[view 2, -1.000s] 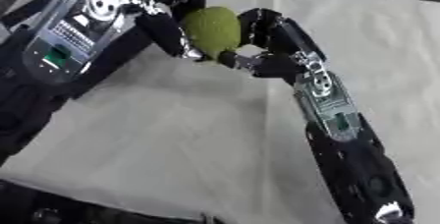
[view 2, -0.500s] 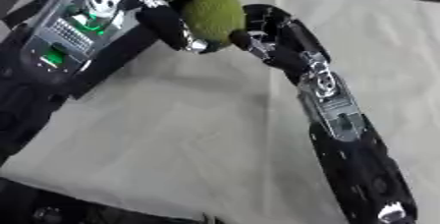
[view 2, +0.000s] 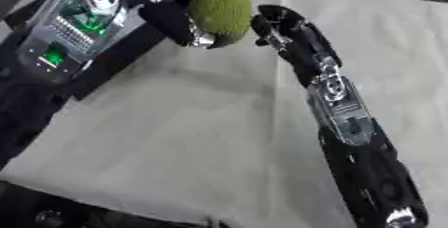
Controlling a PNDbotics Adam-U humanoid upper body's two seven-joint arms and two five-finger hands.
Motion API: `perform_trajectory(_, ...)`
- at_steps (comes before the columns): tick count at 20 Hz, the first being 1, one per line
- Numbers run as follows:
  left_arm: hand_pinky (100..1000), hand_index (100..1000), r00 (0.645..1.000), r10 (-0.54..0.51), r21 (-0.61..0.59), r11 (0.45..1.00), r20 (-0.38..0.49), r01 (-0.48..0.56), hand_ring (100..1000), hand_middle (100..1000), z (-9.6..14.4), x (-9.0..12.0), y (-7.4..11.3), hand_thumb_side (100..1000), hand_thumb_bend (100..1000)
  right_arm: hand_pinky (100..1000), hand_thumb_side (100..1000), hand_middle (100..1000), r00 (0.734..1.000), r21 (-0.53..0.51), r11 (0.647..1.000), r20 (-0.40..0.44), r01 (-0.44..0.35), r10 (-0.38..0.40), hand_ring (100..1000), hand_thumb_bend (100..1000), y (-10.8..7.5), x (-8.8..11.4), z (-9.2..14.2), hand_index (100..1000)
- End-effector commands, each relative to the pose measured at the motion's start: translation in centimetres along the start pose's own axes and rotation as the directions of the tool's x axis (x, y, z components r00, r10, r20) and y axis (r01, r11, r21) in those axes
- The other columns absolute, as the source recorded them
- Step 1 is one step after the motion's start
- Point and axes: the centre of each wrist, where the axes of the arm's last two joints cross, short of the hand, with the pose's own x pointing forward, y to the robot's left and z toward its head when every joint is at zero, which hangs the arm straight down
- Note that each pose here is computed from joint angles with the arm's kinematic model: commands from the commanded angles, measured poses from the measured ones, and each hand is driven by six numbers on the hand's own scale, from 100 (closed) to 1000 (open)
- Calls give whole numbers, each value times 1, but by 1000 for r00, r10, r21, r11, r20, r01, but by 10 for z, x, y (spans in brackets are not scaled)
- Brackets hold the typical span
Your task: Pick up the objects with one hand, pass them to the other hand, and then place them into the box on the other side of the table.
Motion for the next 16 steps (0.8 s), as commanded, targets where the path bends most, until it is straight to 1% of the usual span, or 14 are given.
perform_trajectory(1, 593, 359, 1000, 22, 38, 999, 9, -22, 420, 298, 11, 3, 15, 100, 448, 683, 595, 739, 1000, -30, 999, 14, -22, 23, 798, 692, -10, 5, -1, 824)
perform_trajectory(2, 593, 359, 999, 32, 42, 999, 11, -33, 420, 298, 12, 3, 16, 100, 448, 683, 595, 739, 1000, -35, 999, 13, -21, 22, 798, 692, -10, 4, -1, 824)
perform_trajectory(3, 599, 357, 999, 46, 48, 998, 13, -47, 418, 294, 13, 3, 18, 100, 421, 683, 593, 739, 1000, -43, 999, 11, -20, 21, 797, 691, -12, 4, 0, 826)
perform_trajectory(5, 599, 356, 997, 79, 61, 995, 17, -80, 417, 294, 16, 2, 21, 100, 416, 683, 592, 738, 1000, -56, 998, 8, -22, 22, 797, 690, -15, 3, 1, 827)
perform_trajectory(6, 605, 355, 995, 101, 66, 993, 19, -102, 416, 292, 17, 0, 23, 100, 382, 687, 588, 738, 1000, -61, 998, 2, -28, 28, 797, 687, -18, 3, 2, 827)
perform_trajectory(9, 605, 355, 989, 145, 71, 987, 27, -147, 416, 292, 21, -2, 28, 100, 382, 687, 588, 738, 999, -70, 997, -5, -36, 36, 797, 687, -21, 1, 3, 827)
perform_trajectory(11, 607, 357, 987, 157, 72, 985, 32, -159, 422, 293, 24, -5, 32, 100, 376, 685, 545, 735, 998, -88, 995, -27, -57, 54, 798, 689, -26, -2, 6, 827)
perform_trajectory(13, 602, 357, 985, 164, 74, 983, 45, -167, 422, 293, 28, -7, 35, 100, 377, 685, 543, 735, 996, -105, 992, -50, -72, 67, 798, 689, -30, -5, 8, 827)
perform_trajectory(14, 565, 355, 984, 169, 78, 982, 49, -173, 419, 291, 30, -8, 36, 100, 364, 685, 531, 734, 996, -114, 990, -59, -80, 74, 797, 691, -32, -7, 9, 827)
perform_trajectory(16, 562, 355, 982, 180, 86, 979, 57, -185, 419, 291, 34, -9, 38, 100, 363, 685, 530, 734, 993, -129, 987, -71, -99, 90, 797, 691, -37, -8, 11, 827)
